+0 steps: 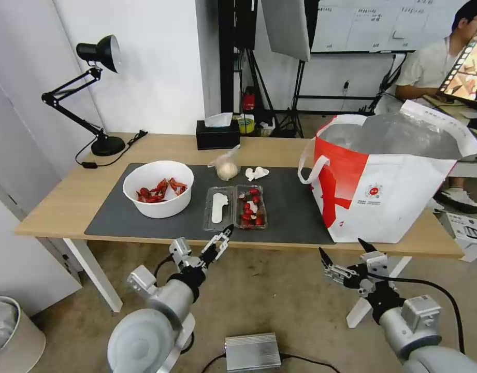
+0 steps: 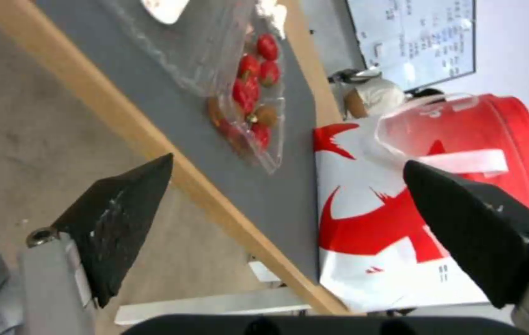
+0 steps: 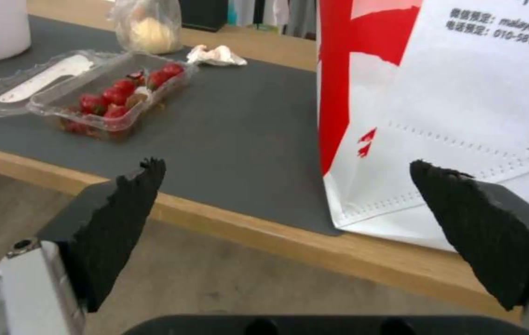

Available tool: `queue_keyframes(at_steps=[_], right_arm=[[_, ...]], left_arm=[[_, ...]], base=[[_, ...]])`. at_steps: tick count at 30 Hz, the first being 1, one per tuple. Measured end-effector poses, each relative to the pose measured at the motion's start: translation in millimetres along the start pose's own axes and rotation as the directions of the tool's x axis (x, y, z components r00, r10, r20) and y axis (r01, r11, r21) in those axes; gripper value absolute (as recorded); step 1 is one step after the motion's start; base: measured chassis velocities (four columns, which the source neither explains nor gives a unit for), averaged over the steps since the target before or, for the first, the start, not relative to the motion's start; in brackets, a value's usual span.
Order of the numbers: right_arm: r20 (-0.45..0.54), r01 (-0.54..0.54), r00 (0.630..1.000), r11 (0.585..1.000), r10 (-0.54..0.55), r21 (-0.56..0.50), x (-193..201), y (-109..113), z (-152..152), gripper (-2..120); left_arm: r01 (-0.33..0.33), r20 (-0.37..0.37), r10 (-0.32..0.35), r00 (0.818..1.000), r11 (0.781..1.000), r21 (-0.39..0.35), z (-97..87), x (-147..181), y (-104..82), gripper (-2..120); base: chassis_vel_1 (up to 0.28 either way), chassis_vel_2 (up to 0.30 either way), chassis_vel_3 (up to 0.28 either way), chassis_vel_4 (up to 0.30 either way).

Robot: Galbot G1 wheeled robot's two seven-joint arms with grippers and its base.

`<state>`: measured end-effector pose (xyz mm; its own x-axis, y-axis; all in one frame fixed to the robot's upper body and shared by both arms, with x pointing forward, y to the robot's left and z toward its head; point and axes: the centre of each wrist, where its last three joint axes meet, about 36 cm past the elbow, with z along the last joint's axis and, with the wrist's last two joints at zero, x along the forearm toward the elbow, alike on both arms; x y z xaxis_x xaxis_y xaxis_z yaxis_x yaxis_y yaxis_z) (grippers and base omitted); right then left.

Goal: Pick up the trash from the table and place it into the takeout bag.

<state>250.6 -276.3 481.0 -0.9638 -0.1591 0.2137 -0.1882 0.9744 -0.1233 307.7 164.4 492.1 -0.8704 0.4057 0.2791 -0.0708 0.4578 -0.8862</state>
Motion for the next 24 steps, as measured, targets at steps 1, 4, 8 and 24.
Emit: queue_keyframes(at_steps=[1, 4, 8, 24], right_arm=[[-0.001, 0.002, 1.0, 1.0, -0.002, 0.0, -1, 0, 0, 100], [-0.003, 0.007, 1.0, 1.0, -0.007, 0.001, -3, 2, 2, 100], [-0.009, 0.004, 1.0, 1.0, -0.004, 0.009, -4, 3, 4, 100], [-0.012, -0.011, 1.0, 1.0, 0.011, 0.008, -7, 5, 7, 100]], left_arm=[[0.008, 0.001, -0.008, 1.0, 1.0, 0.01, 1.4, -2, -0.5, 100], [0.022, 0.002, -0.022, 1.0, 0.999, 0.027, 4.8, -7, -1.4, 100], [0.032, 0.013, -0.032, 0.999, 0.999, 0.037, 5.9, -18, -1.9, 100], [0.1, 0.034, -0.102, 0.994, 0.993, 0.065, -8.9, -63, -6.4, 100]], base=[[0.0, 0.0, 0.0, 0.0], [0.0, 0.0, 0.0, 0.0], [0.0, 0.0, 0.0, 0.0], [0.0, 0.0, 0.0, 0.0]])
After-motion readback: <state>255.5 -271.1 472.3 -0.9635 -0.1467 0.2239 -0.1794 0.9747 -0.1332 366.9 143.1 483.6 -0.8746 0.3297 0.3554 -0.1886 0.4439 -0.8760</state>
